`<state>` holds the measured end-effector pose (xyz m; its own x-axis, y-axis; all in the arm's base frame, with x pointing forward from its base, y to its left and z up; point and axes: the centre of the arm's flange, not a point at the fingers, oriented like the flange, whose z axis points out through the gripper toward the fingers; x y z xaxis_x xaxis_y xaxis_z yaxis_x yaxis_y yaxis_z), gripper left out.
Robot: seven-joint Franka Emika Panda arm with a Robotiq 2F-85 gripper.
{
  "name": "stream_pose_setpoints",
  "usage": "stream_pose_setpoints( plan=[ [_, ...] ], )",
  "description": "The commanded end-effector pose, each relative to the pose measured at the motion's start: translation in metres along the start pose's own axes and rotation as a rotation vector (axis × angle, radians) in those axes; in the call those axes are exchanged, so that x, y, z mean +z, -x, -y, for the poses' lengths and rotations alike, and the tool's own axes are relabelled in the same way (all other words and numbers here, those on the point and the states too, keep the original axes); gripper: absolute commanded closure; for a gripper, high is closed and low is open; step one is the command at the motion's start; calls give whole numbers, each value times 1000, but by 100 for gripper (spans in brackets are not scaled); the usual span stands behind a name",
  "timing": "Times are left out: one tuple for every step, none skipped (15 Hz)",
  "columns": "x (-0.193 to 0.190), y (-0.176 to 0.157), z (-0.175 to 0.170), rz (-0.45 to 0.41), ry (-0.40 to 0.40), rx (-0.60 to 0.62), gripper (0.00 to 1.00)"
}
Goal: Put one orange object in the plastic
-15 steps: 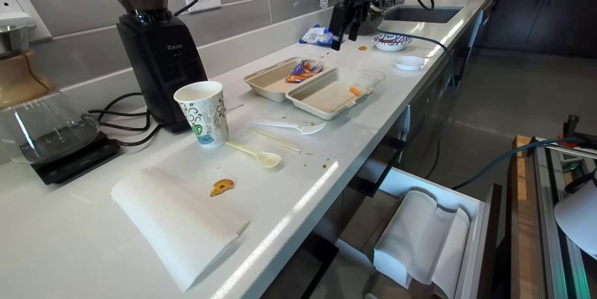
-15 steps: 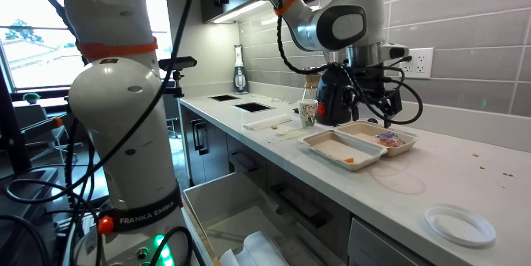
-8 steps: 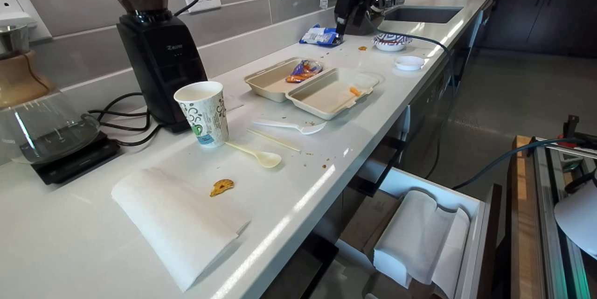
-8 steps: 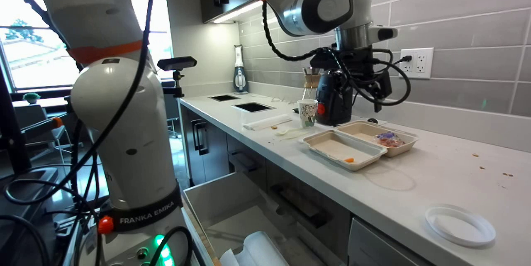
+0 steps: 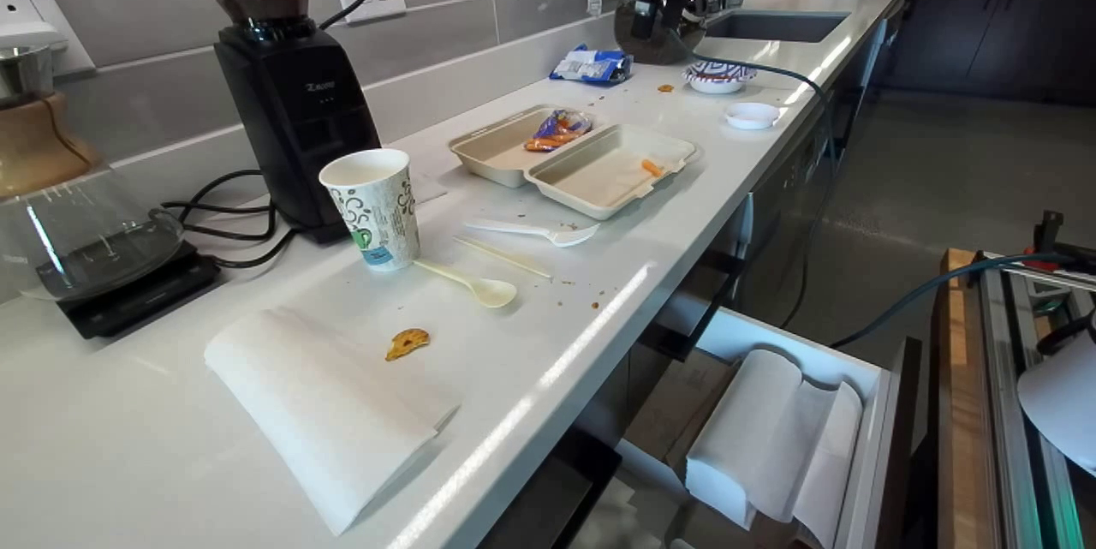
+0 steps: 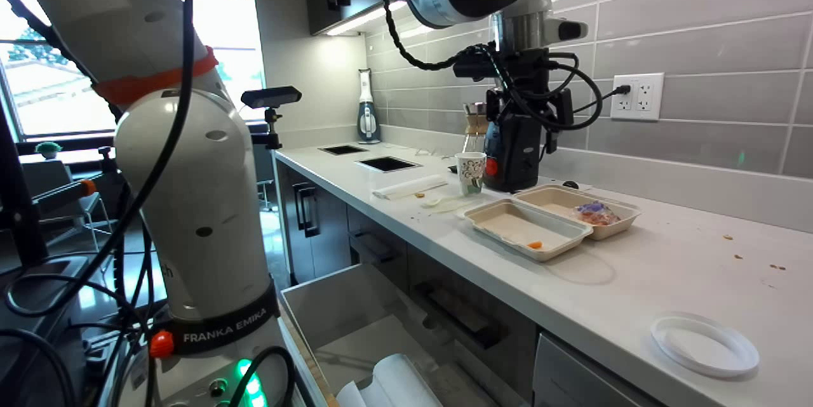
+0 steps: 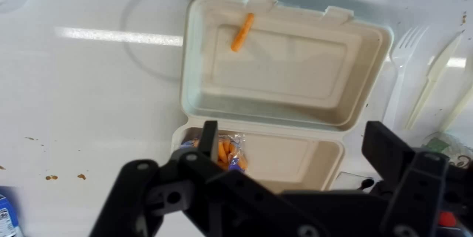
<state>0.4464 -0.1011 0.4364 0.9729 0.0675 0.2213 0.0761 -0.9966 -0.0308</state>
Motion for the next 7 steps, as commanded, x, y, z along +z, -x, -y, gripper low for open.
stream_pose_setpoints(
  plan=[
    [-2, 1, 2, 3, -3, -4, 0],
    [-4, 0, 4, 0, -4, -6, 0],
    [-5, 0, 4, -1, -4, -6, 0],
    [-4, 0, 3, -1, -5, -5, 0],
    [-4, 0, 3, 0, -5, -4, 0],
    [-4, 0, 2, 0, -5, -4, 0],
    [-4, 0, 2, 0, -5, -4, 0]
  ],
)
